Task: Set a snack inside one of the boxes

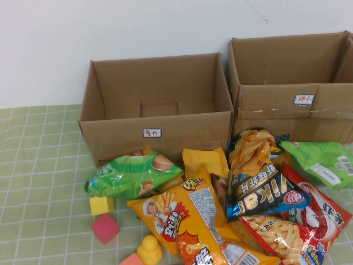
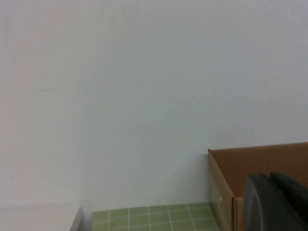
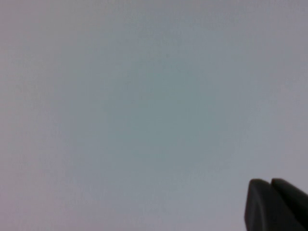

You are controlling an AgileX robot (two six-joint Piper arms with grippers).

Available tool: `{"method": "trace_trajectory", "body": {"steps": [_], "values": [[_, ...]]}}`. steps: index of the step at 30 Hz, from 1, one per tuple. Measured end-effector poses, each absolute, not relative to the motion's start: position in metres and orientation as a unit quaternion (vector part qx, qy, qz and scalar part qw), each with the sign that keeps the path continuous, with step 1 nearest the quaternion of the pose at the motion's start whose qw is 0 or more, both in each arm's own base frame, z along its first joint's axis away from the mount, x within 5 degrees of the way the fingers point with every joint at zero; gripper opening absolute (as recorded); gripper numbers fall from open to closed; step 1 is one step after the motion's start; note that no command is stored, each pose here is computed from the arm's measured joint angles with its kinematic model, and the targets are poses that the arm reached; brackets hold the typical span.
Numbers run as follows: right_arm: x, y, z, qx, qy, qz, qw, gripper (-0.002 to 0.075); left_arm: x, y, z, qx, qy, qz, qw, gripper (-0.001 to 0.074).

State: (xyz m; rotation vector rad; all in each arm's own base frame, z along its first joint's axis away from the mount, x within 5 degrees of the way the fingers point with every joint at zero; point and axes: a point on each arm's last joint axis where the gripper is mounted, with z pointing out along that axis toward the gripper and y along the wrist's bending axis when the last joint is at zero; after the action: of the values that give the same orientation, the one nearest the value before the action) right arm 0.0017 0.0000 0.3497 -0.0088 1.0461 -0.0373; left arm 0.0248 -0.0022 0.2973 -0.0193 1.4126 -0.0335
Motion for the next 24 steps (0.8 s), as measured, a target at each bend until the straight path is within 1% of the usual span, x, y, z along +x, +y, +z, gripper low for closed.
{"method": "trace_trajectory", "body": {"steps": [3, 5, 7, 8, 10, 12, 15, 19, 22, 24], "values": [[0.001, 0.004, 0.362, -0.032, 0.557, -0.018, 0.829, -0.0002, 0.021, -0.003, 0.301, -0.004, 0.665, -0.013, 0.747, -0.0003], [0.006, 0.007, 0.36, -0.051, 0.615, -0.013, 0.786, -0.0002, 0.021, -0.002, 0.299, 0.001, 0.676, -0.005, 0.737, -0.0002], [0.014, 0.009, 0.35, -0.067, 0.674, -0.004, 0.735, -0.0002, 0.023, -0.002, 0.292, 0.006, 0.692, 0.005, 0.722, -0.0002], [0.023, 0.011, 0.339, -0.08, 0.729, 0.004, 0.68, -0.0002, 0.026, -0.002, 0.281, 0.009, 0.715, 0.009, 0.699, -0.0003], [0.031, 0.013, 0.327, -0.091, 0.782, 0.015, 0.617, -0.0002, 0.028, -0.001, 0.273, 0.01, 0.728, 0.01, 0.686, -0.0002], [0.04, 0.014, 0.316, -0.097, 0.82, 0.024, 0.564, -0.0002, 0.029, -0.001, 0.271, 0.01, 0.731, 0.01, 0.683, -0.0002], [0.055, 0.016, 0.297, -0.099, 0.864, 0.042, 0.493, -0.0002, 0.029, -0.001, 0.271, 0.011, 0.731, 0.011, 0.682, -0.0003], [0.069, 0.017, 0.269, -0.092, 0.9, 0.061, 0.422, -0.0002, 0.031, -0.001, 0.267, 0.01, 0.73, 0.011, 0.683, -0.0003], [0.074, 0.018, 0.252, -0.087, 0.915, 0.069, 0.387, -0.0002, 0.035, -0.001, 0.263, 0.008, 0.72, 0.01, 0.693, -0.0002], [0.076, 0.019, 0.248, -0.079, 0.916, 0.083, 0.386, -0.0002, 0.036, -0.001, 0.259, 0.007, 0.72, 0.009, 0.694, -0.0003]]}}
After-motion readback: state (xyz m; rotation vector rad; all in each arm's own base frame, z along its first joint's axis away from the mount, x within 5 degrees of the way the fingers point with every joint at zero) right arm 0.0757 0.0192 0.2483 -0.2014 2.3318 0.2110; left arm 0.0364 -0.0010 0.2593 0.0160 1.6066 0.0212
